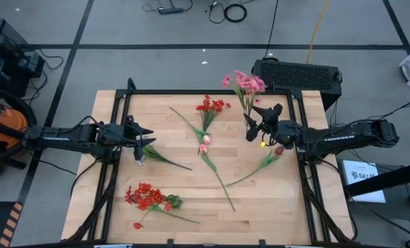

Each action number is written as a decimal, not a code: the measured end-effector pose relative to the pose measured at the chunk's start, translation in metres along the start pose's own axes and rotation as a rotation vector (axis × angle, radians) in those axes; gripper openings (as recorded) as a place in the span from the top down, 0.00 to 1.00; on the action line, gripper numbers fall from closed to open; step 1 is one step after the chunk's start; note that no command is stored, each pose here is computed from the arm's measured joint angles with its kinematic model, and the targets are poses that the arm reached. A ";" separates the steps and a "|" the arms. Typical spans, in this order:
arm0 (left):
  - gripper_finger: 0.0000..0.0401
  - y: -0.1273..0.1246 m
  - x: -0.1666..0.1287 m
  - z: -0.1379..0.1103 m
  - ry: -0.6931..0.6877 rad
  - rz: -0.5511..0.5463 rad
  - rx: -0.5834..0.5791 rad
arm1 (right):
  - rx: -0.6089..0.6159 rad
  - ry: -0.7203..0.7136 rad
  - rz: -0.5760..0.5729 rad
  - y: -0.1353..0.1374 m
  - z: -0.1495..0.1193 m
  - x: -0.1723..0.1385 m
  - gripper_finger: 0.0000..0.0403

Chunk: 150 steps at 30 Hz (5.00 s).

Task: Sort flowers into vase by color
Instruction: Put the pink flowers into the transparent vase, then put the bottom pink flower into the transparent vase

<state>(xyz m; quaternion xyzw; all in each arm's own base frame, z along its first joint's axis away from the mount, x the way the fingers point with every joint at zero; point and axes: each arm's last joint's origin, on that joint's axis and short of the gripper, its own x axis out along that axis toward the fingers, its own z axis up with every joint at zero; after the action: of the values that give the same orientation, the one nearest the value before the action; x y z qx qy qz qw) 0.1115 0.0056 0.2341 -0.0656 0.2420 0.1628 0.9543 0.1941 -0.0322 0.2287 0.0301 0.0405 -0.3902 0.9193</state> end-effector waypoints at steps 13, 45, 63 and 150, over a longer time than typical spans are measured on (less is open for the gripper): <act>0.58 0.000 0.000 0.000 0.000 -0.001 -0.001 | -0.036 0.083 -0.010 -0.012 0.080 -0.024 0.41; 0.58 0.001 0.000 0.000 -0.013 0.045 -0.105 | 0.512 1.082 -0.050 -0.023 0.042 -0.066 0.77; 0.58 0.001 0.000 0.000 -0.015 0.049 -0.105 | 0.369 1.105 0.115 0.073 0.003 -0.067 1.00; 0.58 0.000 0.004 -0.006 0.080 0.034 -0.076 | 0.142 0.695 0.006 0.208 0.044 0.006 0.99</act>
<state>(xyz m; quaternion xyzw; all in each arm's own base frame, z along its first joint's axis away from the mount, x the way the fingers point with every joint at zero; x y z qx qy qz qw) 0.1122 0.0059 0.2266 -0.1040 0.2749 0.1852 0.9377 0.3501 0.1042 0.2771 0.2248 0.3236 -0.3556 0.8475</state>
